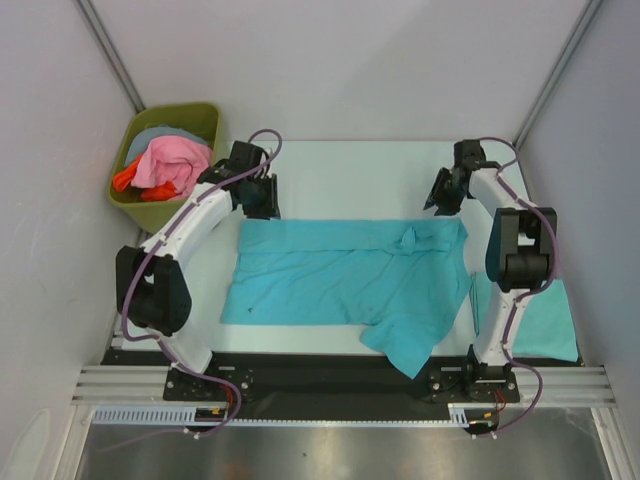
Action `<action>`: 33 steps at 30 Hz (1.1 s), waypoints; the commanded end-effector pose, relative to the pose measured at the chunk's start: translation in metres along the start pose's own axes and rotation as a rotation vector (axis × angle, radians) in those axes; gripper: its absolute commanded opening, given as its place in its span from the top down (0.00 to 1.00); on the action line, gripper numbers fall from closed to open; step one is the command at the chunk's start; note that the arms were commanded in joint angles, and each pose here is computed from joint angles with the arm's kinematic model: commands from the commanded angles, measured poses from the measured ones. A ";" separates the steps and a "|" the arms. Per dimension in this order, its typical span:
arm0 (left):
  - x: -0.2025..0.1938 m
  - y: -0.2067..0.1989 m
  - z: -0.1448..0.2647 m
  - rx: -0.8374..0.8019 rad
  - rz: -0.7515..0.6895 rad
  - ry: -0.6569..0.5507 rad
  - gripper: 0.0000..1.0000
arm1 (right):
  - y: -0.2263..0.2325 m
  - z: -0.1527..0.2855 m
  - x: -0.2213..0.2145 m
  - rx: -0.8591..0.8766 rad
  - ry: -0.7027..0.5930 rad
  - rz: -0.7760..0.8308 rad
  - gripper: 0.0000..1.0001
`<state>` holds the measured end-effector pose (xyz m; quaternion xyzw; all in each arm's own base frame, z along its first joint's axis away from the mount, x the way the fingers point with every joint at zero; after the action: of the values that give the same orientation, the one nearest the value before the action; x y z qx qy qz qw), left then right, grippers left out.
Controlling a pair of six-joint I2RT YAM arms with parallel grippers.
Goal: Fold and stack the t-shirts
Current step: Fold the tshirt
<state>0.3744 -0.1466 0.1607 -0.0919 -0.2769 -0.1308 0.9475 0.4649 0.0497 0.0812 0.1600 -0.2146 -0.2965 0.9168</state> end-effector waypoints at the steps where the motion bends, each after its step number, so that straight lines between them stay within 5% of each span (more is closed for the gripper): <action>1: 0.007 -0.002 0.017 -0.003 -0.021 -0.052 0.63 | -0.001 0.035 0.004 -0.048 -0.021 0.065 0.55; 6: 0.001 -0.002 0.014 -0.008 -0.023 -0.037 0.63 | 0.001 0.057 -0.047 0.029 0.081 0.133 0.52; 10: 0.005 -0.007 0.015 -0.038 -0.024 -0.047 0.63 | 0.001 0.059 -0.075 0.169 0.091 0.162 0.32; 15: 0.009 -0.012 0.014 -0.066 -0.015 -0.047 0.63 | 0.012 0.040 -0.086 0.334 0.136 0.174 0.27; 24: 0.000 -0.010 0.020 -0.051 -0.020 -0.040 0.63 | 0.023 0.005 -0.090 0.402 0.259 0.156 0.32; 33: 0.000 -0.007 0.023 -0.035 -0.024 -0.049 0.62 | 0.041 0.028 -0.100 0.488 0.300 0.086 0.42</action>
<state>0.3629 -0.1488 0.1641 -0.1079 -0.2743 -0.1361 0.9458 0.3953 0.1251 0.0598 0.3660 -0.1313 -0.1796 0.9036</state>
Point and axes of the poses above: each gripper's point midway between its finger pads, its own z axis back along the fingers, its own y axis along the line the jaws close on, x = y × z, the point moved 1 cm from there along z, back along the fingers, and after that the axes turned 13 degrees about -z, right-handed, at the moved point
